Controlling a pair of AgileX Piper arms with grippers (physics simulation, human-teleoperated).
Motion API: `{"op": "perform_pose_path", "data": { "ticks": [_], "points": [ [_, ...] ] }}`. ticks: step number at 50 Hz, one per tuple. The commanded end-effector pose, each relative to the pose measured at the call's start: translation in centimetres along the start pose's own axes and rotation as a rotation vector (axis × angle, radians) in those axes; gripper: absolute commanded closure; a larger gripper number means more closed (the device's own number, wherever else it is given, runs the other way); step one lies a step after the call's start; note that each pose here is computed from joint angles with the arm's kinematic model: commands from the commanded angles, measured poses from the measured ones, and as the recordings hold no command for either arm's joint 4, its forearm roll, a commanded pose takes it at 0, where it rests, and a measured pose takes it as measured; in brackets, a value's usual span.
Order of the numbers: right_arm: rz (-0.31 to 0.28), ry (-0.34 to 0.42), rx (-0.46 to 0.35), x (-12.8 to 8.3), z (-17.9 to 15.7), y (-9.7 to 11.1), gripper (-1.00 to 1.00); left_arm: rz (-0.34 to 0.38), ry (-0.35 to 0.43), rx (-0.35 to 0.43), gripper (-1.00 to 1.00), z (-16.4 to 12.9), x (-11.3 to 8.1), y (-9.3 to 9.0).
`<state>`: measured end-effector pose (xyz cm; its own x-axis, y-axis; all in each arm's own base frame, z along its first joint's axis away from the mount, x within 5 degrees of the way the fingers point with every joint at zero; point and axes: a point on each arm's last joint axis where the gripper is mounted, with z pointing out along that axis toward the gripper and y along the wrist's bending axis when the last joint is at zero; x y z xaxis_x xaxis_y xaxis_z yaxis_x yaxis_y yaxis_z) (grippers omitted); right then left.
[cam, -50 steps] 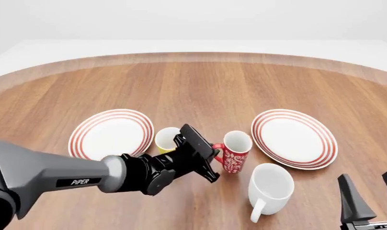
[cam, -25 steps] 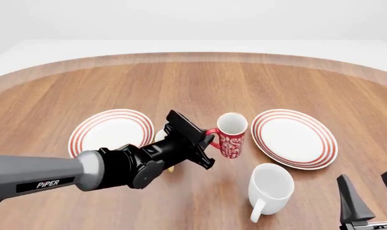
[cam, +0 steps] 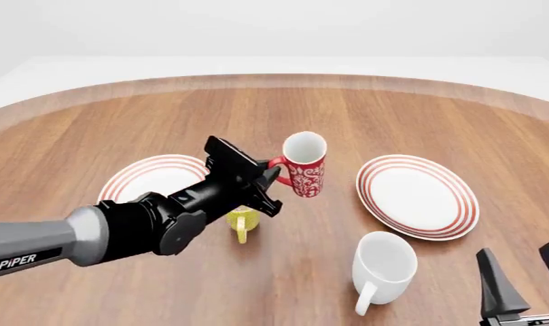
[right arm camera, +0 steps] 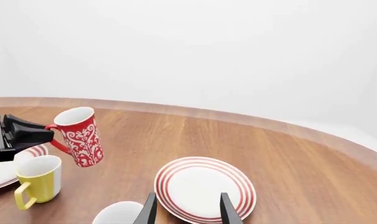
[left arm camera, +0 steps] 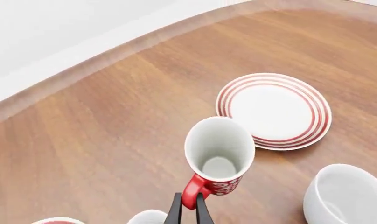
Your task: Put the red mug on the left plate.
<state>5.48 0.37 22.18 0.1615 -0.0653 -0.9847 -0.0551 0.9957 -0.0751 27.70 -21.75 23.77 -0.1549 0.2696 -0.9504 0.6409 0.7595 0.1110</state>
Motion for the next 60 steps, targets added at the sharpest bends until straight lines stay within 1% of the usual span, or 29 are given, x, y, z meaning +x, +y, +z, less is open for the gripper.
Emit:
{"op": "perform_pose_path", "data": {
  "ticks": [1, 6, 9, 11, 21, 30, 33, 38, 39, 42, 46, 47, 48, 49, 50, 52, 55, 57, 60],
  "points": [
    [-0.002, 0.002, 0.0, 0.1, 0.0, 0.0, -1.0, -0.001, -0.037, -0.05, 1.0, -1.3, -0.9, 1.7],
    [-0.002, 0.003, 0.0, 0.1, 0.0, 0.0, -1.0, -0.008, -0.048, -0.078, 1.0, -1.6, -1.1, 2.6],
    [-0.002, 0.003, 0.0, 0.1, 0.0, 0.0, -1.0, -0.007, -0.052, -0.084, 1.0, -1.8, -1.1, 2.8],
    [-0.003, 0.003, 0.0, 0.1, 0.0, 0.0, -1.0, -0.009, -0.056, -0.103, 1.0, -1.9, -1.2, 3.5],
    [-0.004, 0.002, 0.0, 0.1, 0.0, 0.0, -1.0, -0.022, -0.069, -0.158, 1.0, -2.7, -1.3, 5.3],
    [-0.006, 0.0, -0.001, 0.0, 0.0, 0.0, -1.0, -0.036, -0.074, -0.219, 1.0, -3.7, -0.9, 7.1],
    [-0.006, 0.0, -0.001, 0.0, 0.0, 0.0, -1.0, -0.035, -0.075, -0.221, 1.0, -3.8, -0.9, 7.1],
    [-0.007, -0.001, -0.002, 0.0, 0.0, 0.0, -1.0, -0.048, -0.074, -0.242, 1.0, -4.1, -0.5, 7.7],
    [-0.007, -0.001, -0.002, -0.5, 0.0, 0.0, -1.0, -0.05, -0.073, -0.249, 1.0, -4.2, -0.4, 8.0],
    [-0.007, -0.001, -0.002, -0.5, 0.0, 0.0, -1.0, -0.045, -0.07, -0.261, 1.0, -4.2, 0.0, 8.3],
    [-0.007, -0.001, -0.001, 0.0, 0.0, 0.0, -1.0, -0.049, -0.075, -0.291, 1.0, -4.6, 0.1, 9.2],
    [-0.007, 0.0, -0.002, 0.0, 0.0, 0.0, -1.0, -0.049, -0.075, -0.291, 1.0, -4.6, 0.1, 9.2],
    [-0.007, 0.0, -0.001, -0.4, 0.0, 0.0, -1.0, -0.041, -0.087, -0.311, 1.0, -5.1, 0.1, 9.7],
    [-0.007, 0.0, -0.001, 0.0, 0.0, 0.0, -1.0, -0.036, -0.088, -0.321, 1.0, -5.2, 0.2, 9.9],
    [-0.007, 0.0, -0.001, -0.4, 0.0, 0.0, -1.0, -0.041, -0.088, -0.328, 1.0, -5.3, 0.3, 10.1],
    [-0.006, 0.0, -0.001, -0.2, 0.0, 0.0, -1.0, -0.044, -0.09, -0.332, 1.0, -5.3, 0.2, 10.3],
    [-0.006, 0.002, -0.001, -0.5, 0.0, 0.0, -1.0, -0.046, -0.091, -0.341, 1.0, -5.5, 0.4, 10.5],
    [-0.005, 0.003, -0.001, 0.1, 0.0, 0.0, -1.0, -0.046, -0.09, -0.345, 1.0, -5.6, 0.5, 10.6],
    [-0.005, 0.003, -0.001, 0.1, 0.0, 0.0, -1.0, -0.042, -0.089, -0.356, 1.0, -5.7, 0.9, 10.8]
  ]
}}
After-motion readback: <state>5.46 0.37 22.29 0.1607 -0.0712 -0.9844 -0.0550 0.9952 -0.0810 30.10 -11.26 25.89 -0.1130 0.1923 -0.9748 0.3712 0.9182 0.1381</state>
